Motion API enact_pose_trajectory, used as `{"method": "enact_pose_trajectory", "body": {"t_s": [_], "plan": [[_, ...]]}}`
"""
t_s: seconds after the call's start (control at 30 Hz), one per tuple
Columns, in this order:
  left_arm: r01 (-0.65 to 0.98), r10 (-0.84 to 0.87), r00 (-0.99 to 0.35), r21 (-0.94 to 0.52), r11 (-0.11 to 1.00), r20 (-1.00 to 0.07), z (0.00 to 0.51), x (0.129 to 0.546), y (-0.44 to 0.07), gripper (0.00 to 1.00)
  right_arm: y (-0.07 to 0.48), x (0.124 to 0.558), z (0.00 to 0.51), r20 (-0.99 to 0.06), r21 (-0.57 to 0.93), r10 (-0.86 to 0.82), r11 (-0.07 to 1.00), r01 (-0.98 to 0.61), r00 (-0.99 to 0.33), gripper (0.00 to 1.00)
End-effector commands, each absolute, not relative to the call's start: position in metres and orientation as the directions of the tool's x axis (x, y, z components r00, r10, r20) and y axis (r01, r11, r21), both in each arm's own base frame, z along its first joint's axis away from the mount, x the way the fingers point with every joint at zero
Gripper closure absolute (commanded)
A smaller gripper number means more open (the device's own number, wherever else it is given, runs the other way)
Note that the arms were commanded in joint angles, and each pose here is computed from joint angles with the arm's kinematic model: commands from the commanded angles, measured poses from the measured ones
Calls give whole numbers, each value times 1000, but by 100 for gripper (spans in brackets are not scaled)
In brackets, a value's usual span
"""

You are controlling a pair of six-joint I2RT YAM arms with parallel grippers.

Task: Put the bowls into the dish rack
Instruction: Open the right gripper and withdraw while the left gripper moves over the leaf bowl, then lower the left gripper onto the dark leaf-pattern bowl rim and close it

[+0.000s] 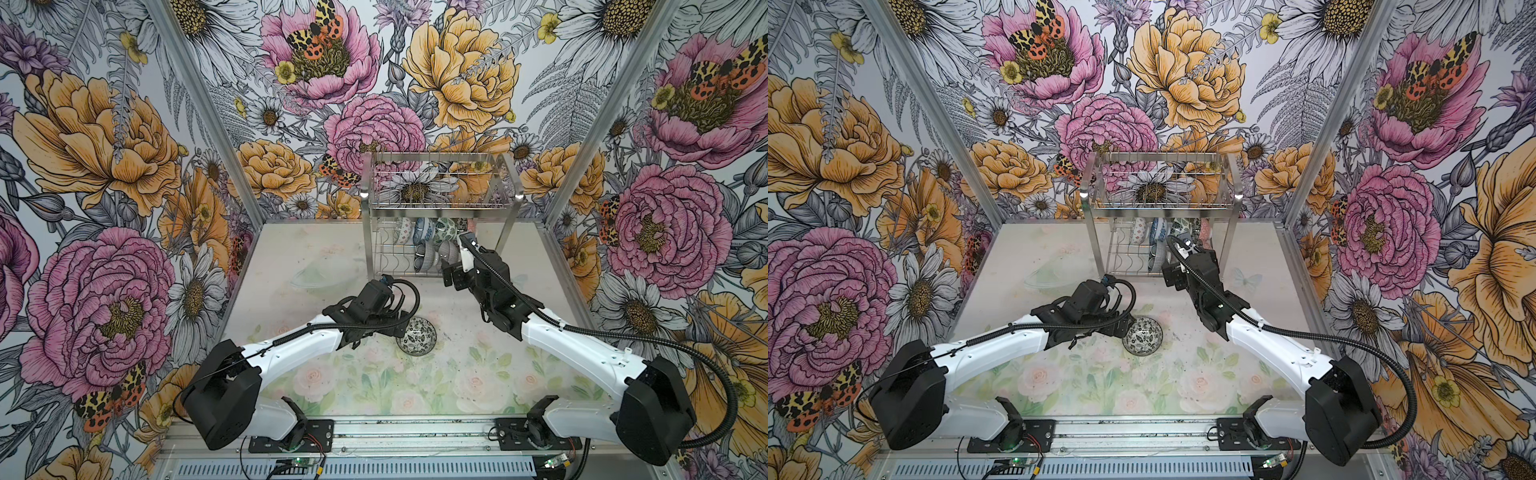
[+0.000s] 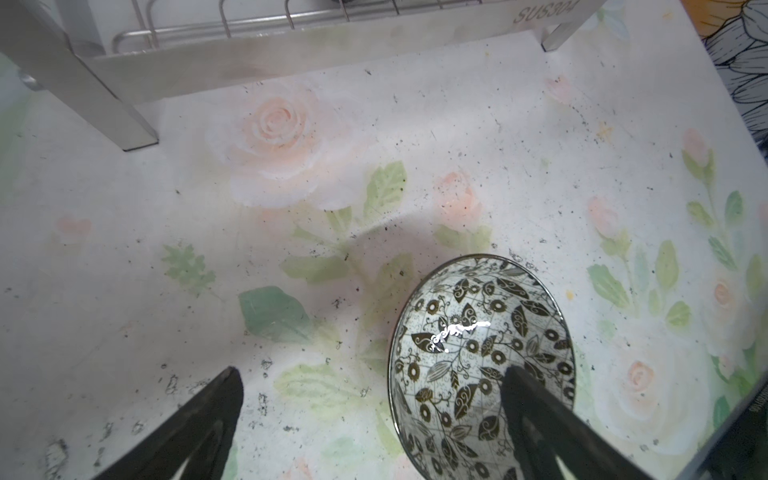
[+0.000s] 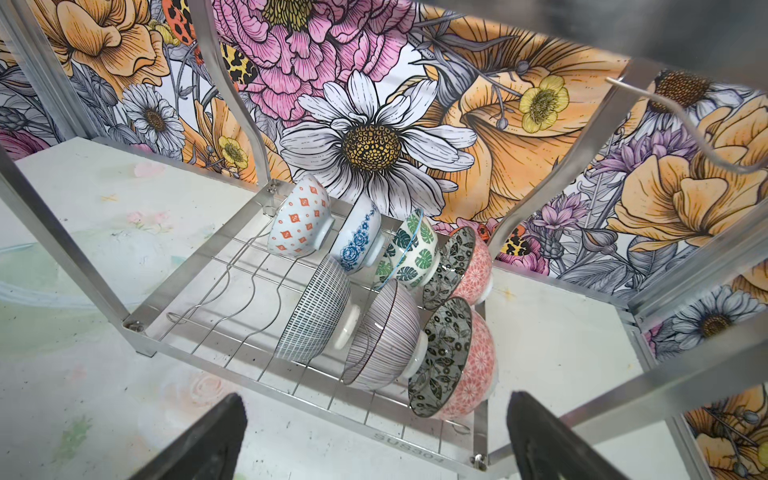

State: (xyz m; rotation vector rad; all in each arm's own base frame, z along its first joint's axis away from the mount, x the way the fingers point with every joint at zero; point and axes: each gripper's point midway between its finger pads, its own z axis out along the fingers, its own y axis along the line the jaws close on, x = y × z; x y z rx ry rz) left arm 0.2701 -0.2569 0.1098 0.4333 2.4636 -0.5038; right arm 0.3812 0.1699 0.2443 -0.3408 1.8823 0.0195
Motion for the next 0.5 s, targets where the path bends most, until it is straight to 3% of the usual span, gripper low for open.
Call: {"method": "enact_pose_trajectory", "body": {"t_s": [0.0,0.1,0.47], "plan": [[419,202,-804,-292,860,-559,97,259,-267,2,168,381,245,-934,-130,-200,962,-240,-296,0],[428,227,-814,-287,857,-535,86,255,-272,4,168,383,244,-933,-129,-200,962,-239,-299,0],[428,260,-830,-263,865,-493,66,259,-279,30,165,385,244,-932,-129,-199,963,-235,-304,0]]}}
